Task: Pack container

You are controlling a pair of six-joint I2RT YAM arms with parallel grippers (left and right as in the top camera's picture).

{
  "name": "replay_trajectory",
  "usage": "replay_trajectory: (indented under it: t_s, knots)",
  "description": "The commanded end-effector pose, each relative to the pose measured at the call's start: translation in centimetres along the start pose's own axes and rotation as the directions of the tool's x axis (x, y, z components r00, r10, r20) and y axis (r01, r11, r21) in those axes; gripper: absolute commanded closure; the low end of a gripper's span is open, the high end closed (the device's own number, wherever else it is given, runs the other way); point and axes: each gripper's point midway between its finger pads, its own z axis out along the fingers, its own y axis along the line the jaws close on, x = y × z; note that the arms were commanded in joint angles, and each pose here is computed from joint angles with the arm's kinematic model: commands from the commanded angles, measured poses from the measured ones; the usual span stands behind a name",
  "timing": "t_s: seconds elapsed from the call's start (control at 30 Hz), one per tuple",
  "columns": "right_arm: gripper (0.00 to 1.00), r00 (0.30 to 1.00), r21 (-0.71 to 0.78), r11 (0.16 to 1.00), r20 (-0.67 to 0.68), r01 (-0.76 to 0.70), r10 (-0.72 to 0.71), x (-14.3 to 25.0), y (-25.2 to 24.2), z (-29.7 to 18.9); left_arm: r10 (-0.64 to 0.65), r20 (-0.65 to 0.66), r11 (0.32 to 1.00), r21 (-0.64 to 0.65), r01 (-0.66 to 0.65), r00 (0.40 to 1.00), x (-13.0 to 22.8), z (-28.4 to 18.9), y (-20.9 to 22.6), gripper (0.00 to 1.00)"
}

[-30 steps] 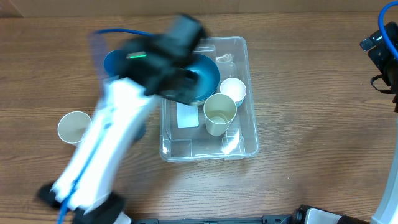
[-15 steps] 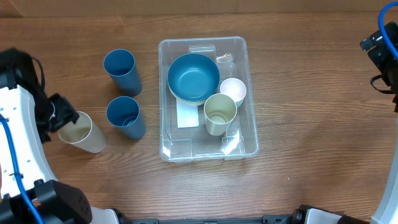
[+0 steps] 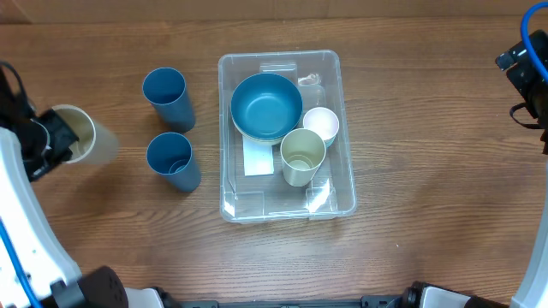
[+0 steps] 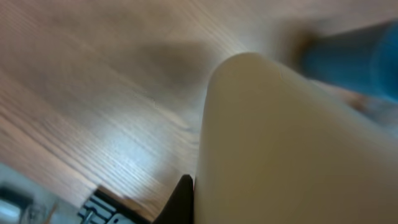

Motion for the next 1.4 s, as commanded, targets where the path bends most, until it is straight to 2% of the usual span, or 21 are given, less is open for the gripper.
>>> replay_trajectory:
  t_s: [0.0,0.03,0.07,0.1,0.17,0.27,0.3,0.4,0.47,0.67,0.7,0.8,0.9,0.97,1.0,1.03,1.13,1.17,1.23,1.27,1.37]
  knots:
    - [0.0,1.0,-0.008,1.0,0.017,-0.008,0.008,-0.4,0.1,-0.4,0.274,0.247,0.9,0.276,-0.338,0.93,2.5,-10.4,-8.3,0.96]
    - [0.0,1.0,-0.008,1.0,0.017,-0.008,0.008,-0.4,0.1,-0.4,0.356,0.293,0.822,0.353,-0.446,0.888,4.4,-12.3,-11.3,0.96]
    - [0.0,1.0,-0.008,1.0,0.017,-0.008,0.008,-0.4,0.1,-0.4,0.455,0.331,0.729,0.394,-0.559,0.827,7.0,-13.5,-14.3,0.96]
    - [0.0,1.0,-0.008,1.0,0.017,-0.008,0.008,-0.4,0.1,-0.4,0.522,0.344,0.666,0.408,-0.625,0.781,8.9,-13.8,-16.1,0.96]
    - [0.0,1.0,-0.008,1.0,0.017,-0.008,0.008,-0.4,0.1,-0.4,0.702,0.372,0.465,0.407,-0.786,0.607,14.9,-13.5,-21.4,0.96]
    - [0.0,1.0,-0.008,1.0,0.017,-0.008,0.008,-0.4,0.1,-0.4,0.829,0.372,0.351,0.233,-0.907,0.417,19.6,-10.6,-26.2,0.94]
    - [0.0,1.0,-0.008,1.0,0.017,-0.008,0.008,-0.4,0.1,-0.4,0.856,0.355,0.315,0.22,-0.923,0.377,21.0,-9.5,-27.5,0.93]
    - [0.0,1.0,-0.008,1.0,0.017,-0.008,0.008,-0.4,0.1,-0.4,0.914,0.254,0.268,0.203,-0.942,0.315,23.5,-6.0,-29.1,0.96]
    - [0.0,1.0,-0.008,1.0,0.017,-0.008,0.008,-0.4,0.1,-0.4,0.917,0.198,0.313,0.18,-0.933,0.346,23.5,-4.0,-29.6,0.96]
    - [0.0,1.0,-0.008,1.0,0.017,-0.008,0.008,-0.4,0.1,-0.4,0.913,0.214,0.312,0.184,-0.932,0.347,23.4,-4.1,-30.1,0.93]
    - [0.0,1.0,-0.008,1.0,0.017,-0.008,0.008,-0.4,0.1,-0.4,0.915,0.208,0.31,0.182,-0.933,0.345,23.5,-4.1,-29.9,0.9]
    - [0.0,1.0,-0.008,1.0,0.017,-0.008,0.008,-0.4,0.1,-0.4,0.918,0.198,0.31,0.182,-0.933,0.344,23.6,-4.1,-29.7,0.69]
    - [0.0,1.0,-0.008,1.0,0.017,-0.008,0.008,-0.4,0.1,-0.4,0.913,0.178,0.338,0.168,-0.926,0.366,23.1,-4.7,-28.7,0.55]
    - [0.0,1.0,-0.008,1.0,0.017,-0.008,0.008,-0.4,0.1,-0.4,0.874,0.187,0.44,0.092,-0.894,0.449,20.6,-6.0,-27.2,0.48]
    - [0.0,1.0,-0.008,1.0,0.017,-0.008,0.008,-0.4,0.1,-0.4,0.842,0.215,0.488,0.083,-0.869,0.494,18.8,-6.8,-26.7,0.33]
    - [0.0,1.0,-0.008,1.0,0.017,-0.008,0.008,-0.4,0.1,-0.4,0.815,0.231,0.531,0.071,-0.844,0.532,17.2,-7.1,-26.0,0.26]
    - [0.0,1.0,-0.008,1.0,0.017,-0.008,0.008,-0.4,0.1,-0.4,0.659,0.227,0.73,0.038,-0.683,0.717,9.2,-6.7,-21.9,0.23]
    - [0.0,1.0,-0.008,1.0,0.017,-0.008,0.008,-0.4,0.1,-0.4,0.569,0.202,0.809,0.038,-0.586,0.798,6.1,-5.9,-19.8,0.23]
    - [0.0,1.0,-0.008,1.0,0.017,-0.008,0.008,-0.4,0.1,-0.4,0.433,0.137,0.894,0.06,-0.444,0.891,2.1,-3.8,-16.6,0.29]
    - [0.0,1.0,-0.008,1.0,0.017,-0.008,0.008,-0.4,0.1,-0.4,0.386,0.121,0.917,0.055,-0.394,0.915,0.4,-2.7,-15.6,0.33]
    - [0.0,1.0,-0.008,1.0,0.017,-0.008,0.008,-0.4,0.1,-0.4,0.334,0.106,0.939,0.051,-0.34,0.937,-3.0,0.9,-15.2,0.32]
